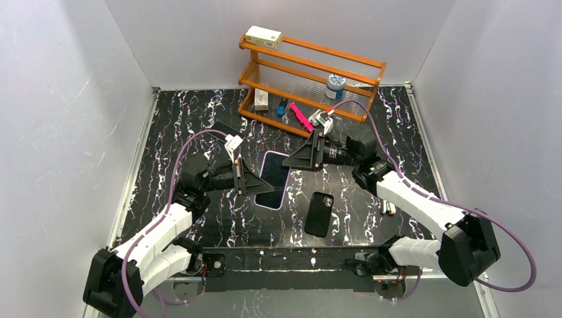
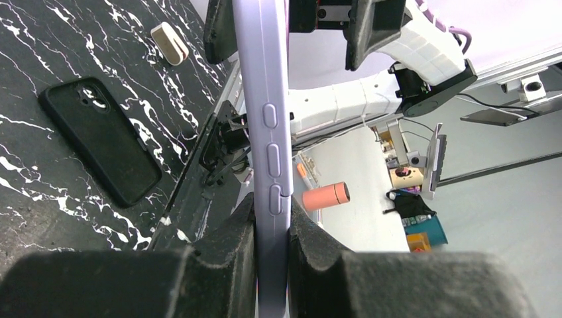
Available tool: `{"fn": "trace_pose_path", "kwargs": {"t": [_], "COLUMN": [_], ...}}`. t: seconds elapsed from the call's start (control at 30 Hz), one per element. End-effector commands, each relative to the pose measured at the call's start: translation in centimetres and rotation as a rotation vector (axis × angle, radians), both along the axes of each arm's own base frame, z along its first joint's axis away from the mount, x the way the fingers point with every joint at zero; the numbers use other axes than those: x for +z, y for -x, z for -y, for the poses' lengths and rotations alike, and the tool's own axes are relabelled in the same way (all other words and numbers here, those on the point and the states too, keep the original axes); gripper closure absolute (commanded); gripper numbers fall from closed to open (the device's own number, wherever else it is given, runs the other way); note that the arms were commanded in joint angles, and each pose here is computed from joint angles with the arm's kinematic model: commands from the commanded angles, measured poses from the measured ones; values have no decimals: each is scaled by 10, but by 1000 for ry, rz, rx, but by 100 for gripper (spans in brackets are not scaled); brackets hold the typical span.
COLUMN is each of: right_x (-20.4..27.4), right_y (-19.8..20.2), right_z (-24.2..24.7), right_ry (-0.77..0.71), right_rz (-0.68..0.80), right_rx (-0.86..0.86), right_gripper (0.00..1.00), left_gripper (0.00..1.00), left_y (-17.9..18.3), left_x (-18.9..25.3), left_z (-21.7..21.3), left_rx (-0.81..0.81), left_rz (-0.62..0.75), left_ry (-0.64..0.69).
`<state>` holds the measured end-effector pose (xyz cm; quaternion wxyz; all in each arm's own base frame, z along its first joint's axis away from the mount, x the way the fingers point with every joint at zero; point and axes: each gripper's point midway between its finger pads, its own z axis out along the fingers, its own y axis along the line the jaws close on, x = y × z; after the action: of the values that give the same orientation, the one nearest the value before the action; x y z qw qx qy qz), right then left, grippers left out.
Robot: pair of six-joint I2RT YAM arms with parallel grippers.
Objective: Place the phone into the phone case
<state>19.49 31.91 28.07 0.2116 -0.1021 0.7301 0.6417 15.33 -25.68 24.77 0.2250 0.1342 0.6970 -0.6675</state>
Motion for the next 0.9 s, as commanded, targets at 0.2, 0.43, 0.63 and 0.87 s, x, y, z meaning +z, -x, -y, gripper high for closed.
{"fn": "trace_pose_path", "kwargs": {"t": [0.2,0.43,0.63,0.87], "right_x": [30,21,16,12], "right_y": [-4,-13,-10,5], "right_z": [-5,-2,-1,0], "right_ry": [-80,6,36,12], "right_rz": [79,154,190,155], "right_rx": [27,-9,14,79], "right_gripper": [65,99,99,99], "left_gripper": [100,100,83,48], "left_y": [10,-12,-20,-37], "left_x": [2,-45,-48,-9], "left_z": [0,-5,-1,-4], "left_rx": [-54,45,55,170], "left_rz": [36,-30,-93,18], "left_ry": [20,-213,-225,-198]}}
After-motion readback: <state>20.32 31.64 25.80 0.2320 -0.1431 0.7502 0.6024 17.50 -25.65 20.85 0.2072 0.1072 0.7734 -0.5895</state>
